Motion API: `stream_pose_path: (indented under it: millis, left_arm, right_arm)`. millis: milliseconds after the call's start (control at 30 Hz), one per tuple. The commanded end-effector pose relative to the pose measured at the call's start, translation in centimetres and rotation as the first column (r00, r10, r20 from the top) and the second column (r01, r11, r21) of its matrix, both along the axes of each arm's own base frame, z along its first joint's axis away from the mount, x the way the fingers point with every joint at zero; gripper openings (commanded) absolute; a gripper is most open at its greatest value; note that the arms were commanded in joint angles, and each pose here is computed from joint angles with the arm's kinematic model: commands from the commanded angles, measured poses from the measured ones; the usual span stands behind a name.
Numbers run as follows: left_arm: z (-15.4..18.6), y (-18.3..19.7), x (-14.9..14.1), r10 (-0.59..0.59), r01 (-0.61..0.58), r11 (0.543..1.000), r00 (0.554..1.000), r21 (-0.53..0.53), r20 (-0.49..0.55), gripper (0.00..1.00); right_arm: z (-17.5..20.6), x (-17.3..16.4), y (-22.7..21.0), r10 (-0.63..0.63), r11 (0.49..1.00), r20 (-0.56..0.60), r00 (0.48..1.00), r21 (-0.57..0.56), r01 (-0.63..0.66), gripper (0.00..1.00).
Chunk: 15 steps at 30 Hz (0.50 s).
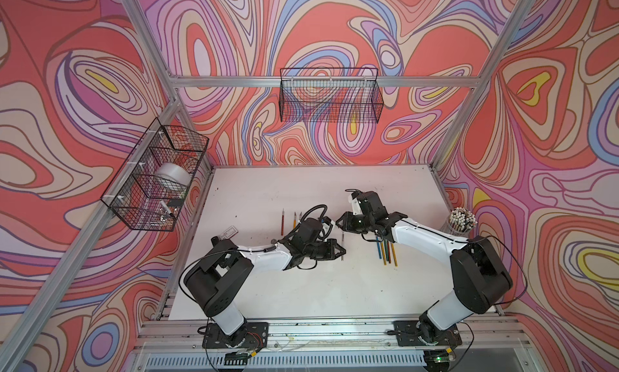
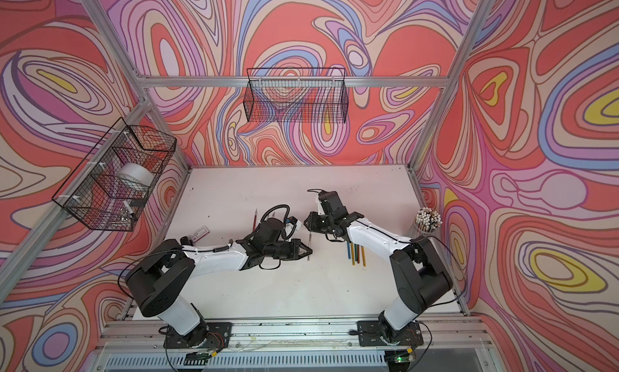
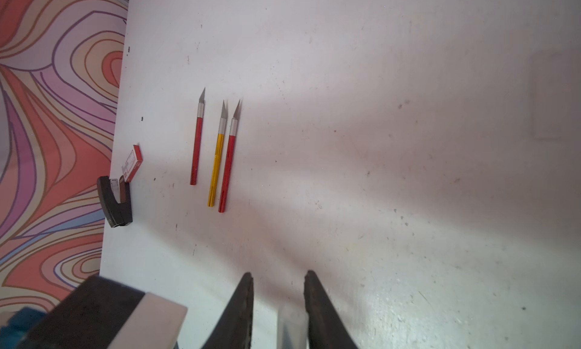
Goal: Remove protective caps from carving knives
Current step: Remove the protective sleeve from the carving knife.
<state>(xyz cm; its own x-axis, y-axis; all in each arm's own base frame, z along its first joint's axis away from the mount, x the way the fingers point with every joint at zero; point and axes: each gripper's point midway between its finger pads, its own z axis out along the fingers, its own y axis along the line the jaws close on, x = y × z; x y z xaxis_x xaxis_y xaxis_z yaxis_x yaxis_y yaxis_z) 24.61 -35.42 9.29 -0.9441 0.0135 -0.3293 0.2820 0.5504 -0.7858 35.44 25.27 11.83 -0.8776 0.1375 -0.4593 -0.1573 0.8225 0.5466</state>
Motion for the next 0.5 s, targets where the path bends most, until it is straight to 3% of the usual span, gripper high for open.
stream_pose_path:
  millis: [0,467]
  left_arm:
    - [1.5,-0.08,0.32,-0.002,0.001,1.0,0.999,0.011,0.054,0.02]
    - [0.7,-0.23,-0.04,-0.009,0.005,0.998,0.998,0.058,0.06,0.02]
  right_arm:
    - [-0.05,0.63,-0.15,-0.031,0.999,0.0,1.0,-0.034,0.031,0.25]
    - [0.6,1.12,0.51,-0.07,0.997,0.011,0.997,-0.015,0.07,0.12]
